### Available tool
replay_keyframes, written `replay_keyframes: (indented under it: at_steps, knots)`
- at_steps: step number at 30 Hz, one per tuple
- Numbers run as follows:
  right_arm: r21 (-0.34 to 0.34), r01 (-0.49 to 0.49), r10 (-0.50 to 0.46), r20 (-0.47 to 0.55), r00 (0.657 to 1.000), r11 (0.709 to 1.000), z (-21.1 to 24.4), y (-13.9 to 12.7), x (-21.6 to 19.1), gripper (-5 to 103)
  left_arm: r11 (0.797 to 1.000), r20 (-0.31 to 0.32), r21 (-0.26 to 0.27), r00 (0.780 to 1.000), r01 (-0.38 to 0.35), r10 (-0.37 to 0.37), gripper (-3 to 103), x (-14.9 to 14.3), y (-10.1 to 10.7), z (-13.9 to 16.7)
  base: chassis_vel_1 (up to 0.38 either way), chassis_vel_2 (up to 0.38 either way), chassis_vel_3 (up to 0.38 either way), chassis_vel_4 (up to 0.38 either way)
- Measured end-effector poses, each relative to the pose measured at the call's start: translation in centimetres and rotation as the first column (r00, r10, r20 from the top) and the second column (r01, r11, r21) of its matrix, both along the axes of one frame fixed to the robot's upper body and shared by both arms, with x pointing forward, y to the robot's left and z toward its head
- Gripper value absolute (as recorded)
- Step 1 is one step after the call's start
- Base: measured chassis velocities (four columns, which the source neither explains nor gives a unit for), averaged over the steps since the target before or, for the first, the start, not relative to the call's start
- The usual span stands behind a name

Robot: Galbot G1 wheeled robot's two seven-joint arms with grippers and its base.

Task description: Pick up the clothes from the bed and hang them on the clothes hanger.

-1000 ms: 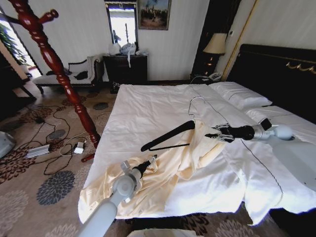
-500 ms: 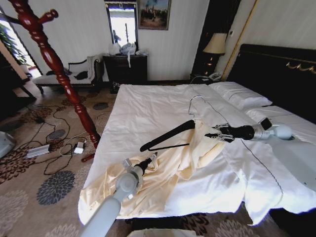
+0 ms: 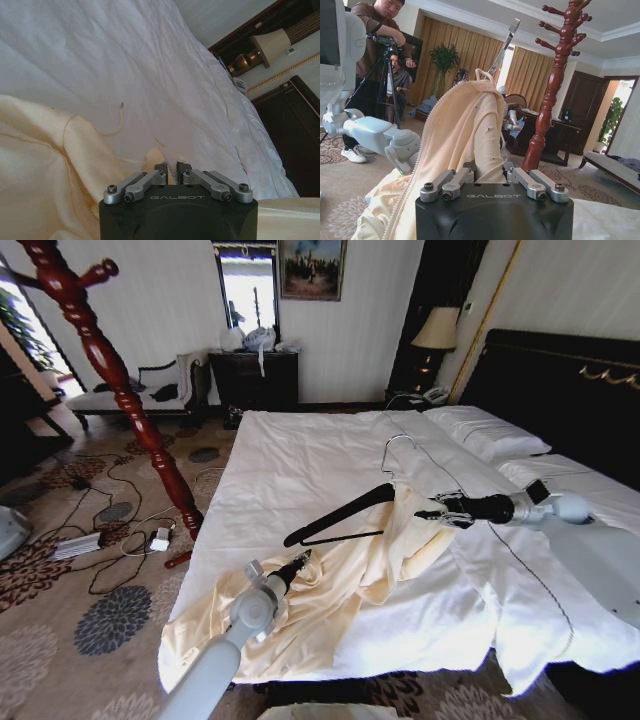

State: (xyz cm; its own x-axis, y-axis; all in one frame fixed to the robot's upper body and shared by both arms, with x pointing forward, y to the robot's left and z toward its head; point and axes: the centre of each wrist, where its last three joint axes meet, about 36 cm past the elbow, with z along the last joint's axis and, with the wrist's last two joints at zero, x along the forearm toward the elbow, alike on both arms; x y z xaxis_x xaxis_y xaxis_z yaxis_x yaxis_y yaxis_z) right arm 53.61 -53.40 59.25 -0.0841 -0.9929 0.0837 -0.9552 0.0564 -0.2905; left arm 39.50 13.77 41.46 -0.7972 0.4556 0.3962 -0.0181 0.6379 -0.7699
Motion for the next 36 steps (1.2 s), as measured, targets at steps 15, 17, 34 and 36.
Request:
replay_keyframes:
  at_steps: [15,17,34,36]
  knots:
    - [0.002,0.125,-0.125,-0.009,0.992,0.992,-1.3,0.1,-0.3,23,0.999,0.206,-0.003,0.978,-0.037,0.037,2,2.3,4.8,7.2,0.000,0.000,0.000,0.000]
    - [0.006,0.138,-0.137,-0.008,0.990,0.990,-1.6,0.5,-0.2,23,0.998,0.275,-0.033,0.960,-0.045,0.052,2,3.3,6.8,11.1,0.000,0.000,0.000,0.000]
    - [-0.029,0.162,-0.162,-0.019,0.987,0.986,-3.3,1.7,0.0,23,0.990,0.586,-0.115,0.810,0.084,-0.001,2,2.7,9.0,27.7,0.000,0.000,0.000,0.000]
    - [-0.028,0.169,-0.170,-0.020,0.985,0.985,-3.5,1.9,0.0,23,0.989,0.596,-0.112,0.803,0.096,-0.011,2,2.3,8.9,28.3,0.000,0.000,0.000,0.000]
